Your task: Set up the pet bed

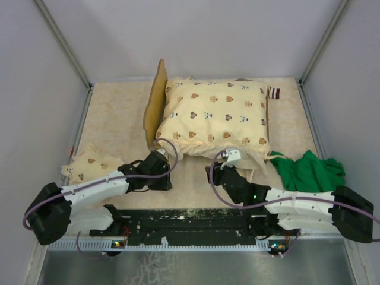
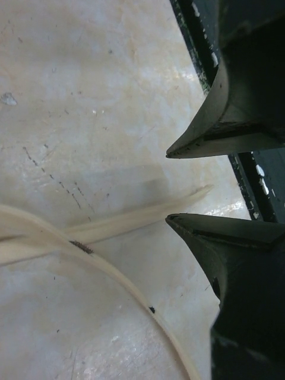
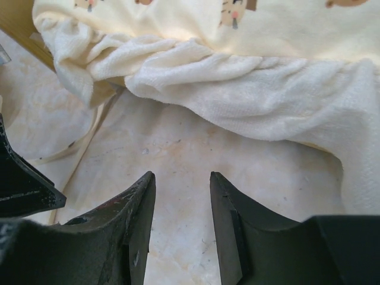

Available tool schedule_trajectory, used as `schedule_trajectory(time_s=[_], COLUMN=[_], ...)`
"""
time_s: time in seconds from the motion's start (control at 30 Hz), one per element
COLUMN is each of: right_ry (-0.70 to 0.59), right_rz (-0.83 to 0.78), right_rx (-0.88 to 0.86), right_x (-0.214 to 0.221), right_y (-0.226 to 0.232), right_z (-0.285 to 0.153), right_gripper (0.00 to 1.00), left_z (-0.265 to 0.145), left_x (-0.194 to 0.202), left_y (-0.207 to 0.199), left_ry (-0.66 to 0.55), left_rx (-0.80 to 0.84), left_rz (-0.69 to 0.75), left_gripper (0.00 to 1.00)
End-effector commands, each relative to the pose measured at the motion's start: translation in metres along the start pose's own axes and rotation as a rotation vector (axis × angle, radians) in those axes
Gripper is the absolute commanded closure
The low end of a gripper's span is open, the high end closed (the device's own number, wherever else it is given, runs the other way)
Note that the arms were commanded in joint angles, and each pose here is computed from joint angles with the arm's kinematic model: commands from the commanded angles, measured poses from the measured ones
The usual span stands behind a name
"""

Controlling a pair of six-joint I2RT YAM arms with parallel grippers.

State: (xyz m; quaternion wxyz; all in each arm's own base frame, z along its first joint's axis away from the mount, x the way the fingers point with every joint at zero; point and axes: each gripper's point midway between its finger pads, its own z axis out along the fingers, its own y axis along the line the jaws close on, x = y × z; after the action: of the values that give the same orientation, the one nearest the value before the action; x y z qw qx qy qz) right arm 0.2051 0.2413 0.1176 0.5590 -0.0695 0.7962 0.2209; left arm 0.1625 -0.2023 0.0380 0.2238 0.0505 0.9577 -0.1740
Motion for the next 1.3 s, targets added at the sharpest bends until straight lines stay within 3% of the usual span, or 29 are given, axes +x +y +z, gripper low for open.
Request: schedule_trajectory(time_s=[0.0,0.3,0.43,0.57,0.73,0.97,1.07,1.27], right_ry=[-0.067,-0.066,-0.070,-0.111,-0.149,-0.198,-0.211,-0.054], right_rz=[0.042,0.036,0.025,-0.061,-0.309,-0.801,-0.905,-1.118], right_rx=[0.035,0.038,0.027,-0.093,-0.359,-0.999,-1.047,-1.049], right_x=[-0.015,-0.010,-0.012,-0.021,-0.027,0.015,0.018,0.044], right_y=[-0.010,-0.013,-0.010,0.009,0.054,0.133,0.146,0.170], right_z=[-0.004,-0.003,-0.002,-0.001,-0.006,-0.047,-0.038,0.019], right_gripper=[0.58,0.60,0.60,0.60,0.60,0.59,0.59,0.59], left_z=[0.010,0.018,0.019,0.008,-0.020,-0.057,-0.068,-0.082], left_x=[-0.002,0.015,0.020,-0.001,-0.044,-0.091,-0.104,-0.117], left_y=[0.007,0.025,0.021,0.003,-0.024,-0.047,-0.042,-0.044], left_ry=[-0.024,0.006,0.026,-0.029,-0.158,-0.194,-0.216,-0.223], left_rx=[-0.076,-0.211,-0.202,-0.148,-0.056,0.210,0.237,0.294], left_rz=[0.013,0.045,0.060,0.088,0.110,0.009,-0.037,-0.155], left_gripper=[0.52,0.58,0.77,0.99,1.00,1.00,1.00,1.00])
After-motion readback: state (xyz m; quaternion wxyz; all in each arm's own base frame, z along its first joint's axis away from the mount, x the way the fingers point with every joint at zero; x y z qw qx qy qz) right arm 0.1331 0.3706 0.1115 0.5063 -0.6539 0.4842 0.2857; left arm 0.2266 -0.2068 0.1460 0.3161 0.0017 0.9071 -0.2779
